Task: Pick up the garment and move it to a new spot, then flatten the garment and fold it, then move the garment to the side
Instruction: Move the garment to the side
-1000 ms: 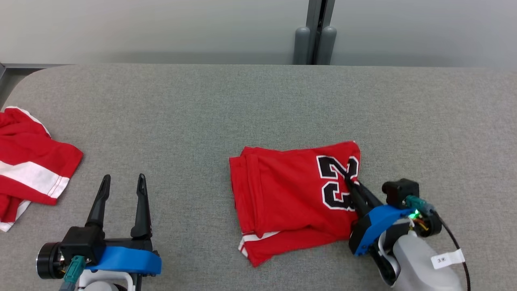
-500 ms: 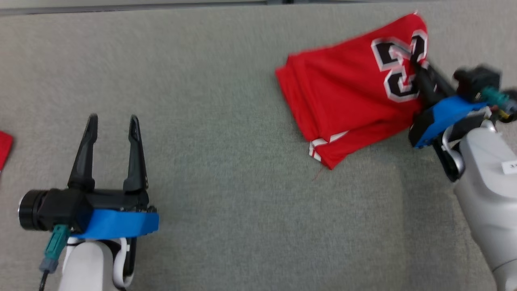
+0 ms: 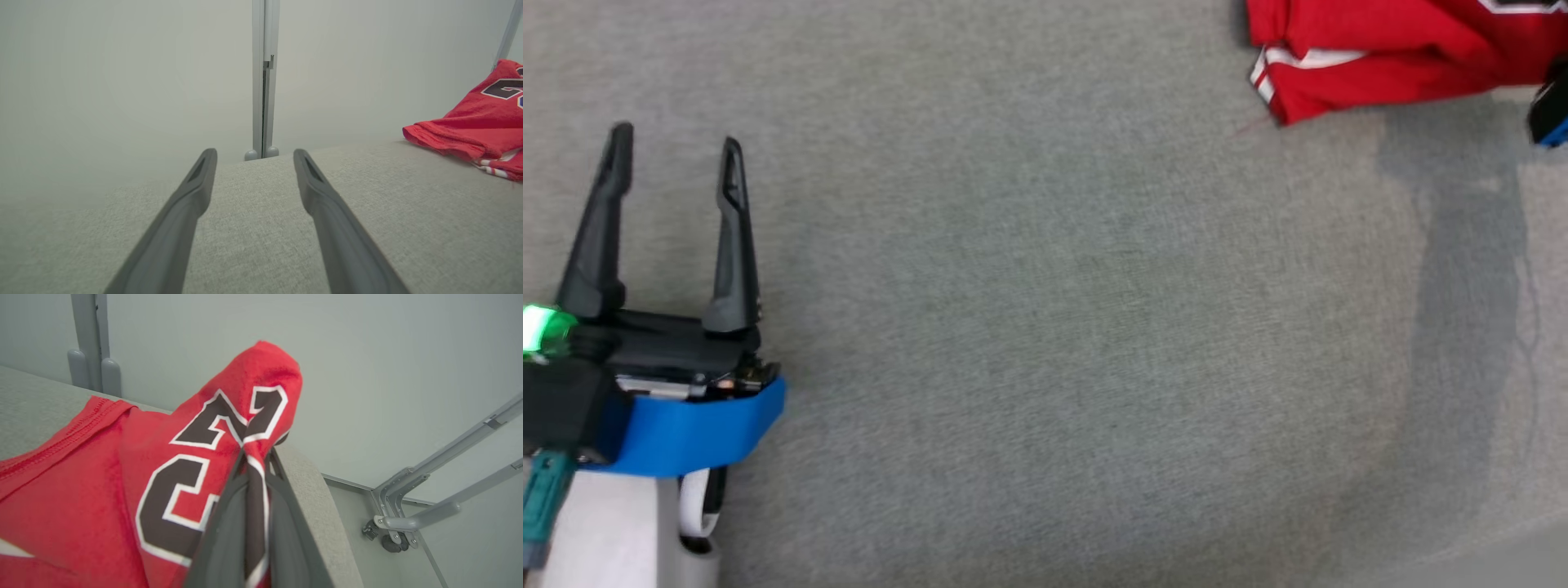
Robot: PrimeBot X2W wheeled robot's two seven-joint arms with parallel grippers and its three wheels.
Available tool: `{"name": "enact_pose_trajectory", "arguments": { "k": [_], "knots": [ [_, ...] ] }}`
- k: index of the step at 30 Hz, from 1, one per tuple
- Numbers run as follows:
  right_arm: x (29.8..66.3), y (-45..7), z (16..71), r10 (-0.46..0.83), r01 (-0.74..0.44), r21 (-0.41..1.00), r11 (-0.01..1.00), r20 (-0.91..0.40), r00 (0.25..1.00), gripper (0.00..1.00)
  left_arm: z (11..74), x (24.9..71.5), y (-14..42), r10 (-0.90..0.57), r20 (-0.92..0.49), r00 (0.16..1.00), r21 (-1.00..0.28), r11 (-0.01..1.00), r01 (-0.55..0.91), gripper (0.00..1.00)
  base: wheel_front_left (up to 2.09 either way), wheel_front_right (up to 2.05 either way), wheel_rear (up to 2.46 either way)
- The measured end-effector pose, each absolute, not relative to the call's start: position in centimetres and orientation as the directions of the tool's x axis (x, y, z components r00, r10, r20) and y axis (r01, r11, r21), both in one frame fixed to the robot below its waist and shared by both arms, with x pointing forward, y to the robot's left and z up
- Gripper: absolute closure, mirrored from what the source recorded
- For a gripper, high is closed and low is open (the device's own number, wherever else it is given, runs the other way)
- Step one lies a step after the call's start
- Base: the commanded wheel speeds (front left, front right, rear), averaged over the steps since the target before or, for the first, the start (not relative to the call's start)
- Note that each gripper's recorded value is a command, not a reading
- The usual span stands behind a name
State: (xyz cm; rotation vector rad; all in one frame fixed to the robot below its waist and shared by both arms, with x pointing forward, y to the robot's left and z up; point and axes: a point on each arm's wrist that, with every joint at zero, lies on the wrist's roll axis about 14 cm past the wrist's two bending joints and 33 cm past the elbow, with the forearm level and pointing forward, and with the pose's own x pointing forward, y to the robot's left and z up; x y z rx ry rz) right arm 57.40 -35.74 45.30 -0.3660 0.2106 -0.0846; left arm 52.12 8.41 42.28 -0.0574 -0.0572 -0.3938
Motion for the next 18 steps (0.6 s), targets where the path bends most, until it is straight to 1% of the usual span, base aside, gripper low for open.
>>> {"name": "enact_pose_trajectory", "arguments": {
  "k": [4,8,11,12,13,14,18],
  "knots": [
    [57.3,-38.7,46.3,-0.183,0.095,-0.4,0.911,-0.186,0.965,1.0,42.0,52.7,7.2,-0.422,0.09,0.902,-0.037,0.904,0.427,0.0,0.0,0.0,0.0],
    [58.0,-39.3,46.8,-0.201,0.112,-0.405,0.907,-0.185,0.962,1.0,41.9,53.0,6.8,-0.445,0.098,0.89,-0.023,0.893,0.449,0.0,0.0,0.0,0.0],
    [58.5,-39.4,46.2,-0.212,0.105,-0.417,0.903,-0.218,0.953,1.0,42.1,53.1,6.7,-0.449,0.103,0.888,-0.019,0.891,0.453,0.0,0.0,0.0,0.0],
    [58.6,-39.5,45.9,-0.218,0.102,-0.424,0.9,-0.233,0.948,0.89,42.2,53.1,6.8,-0.45,0.105,0.887,-0.017,0.891,0.454,0.0,0.0,0.0,0.0],
    [58.7,-39.7,45.7,-0.224,0.102,-0.431,0.897,-0.243,0.944,0.49,42.2,53.1,6.9,-0.448,0.106,0.888,-0.015,0.892,0.452,0.0,0.0,0.0,0.0],
    [58.9,-39.8,45.7,-0.23,0.104,-0.436,0.894,-0.247,0.941,0.0,42.2,53.0,7.0,-0.445,0.105,0.889,-0.013,0.893,0.449,0.0,0.0,0.0,0.0],
    [59.8,-40.0,45.8,-0.24,0.103,-0.459,0.883,-0.251,0.938,0.0,42.3,52.9,7.9,-0.426,0.098,0.9,-0.007,0.904,0.428,0.0,0.0,0.0,0.0]
  ]
}}
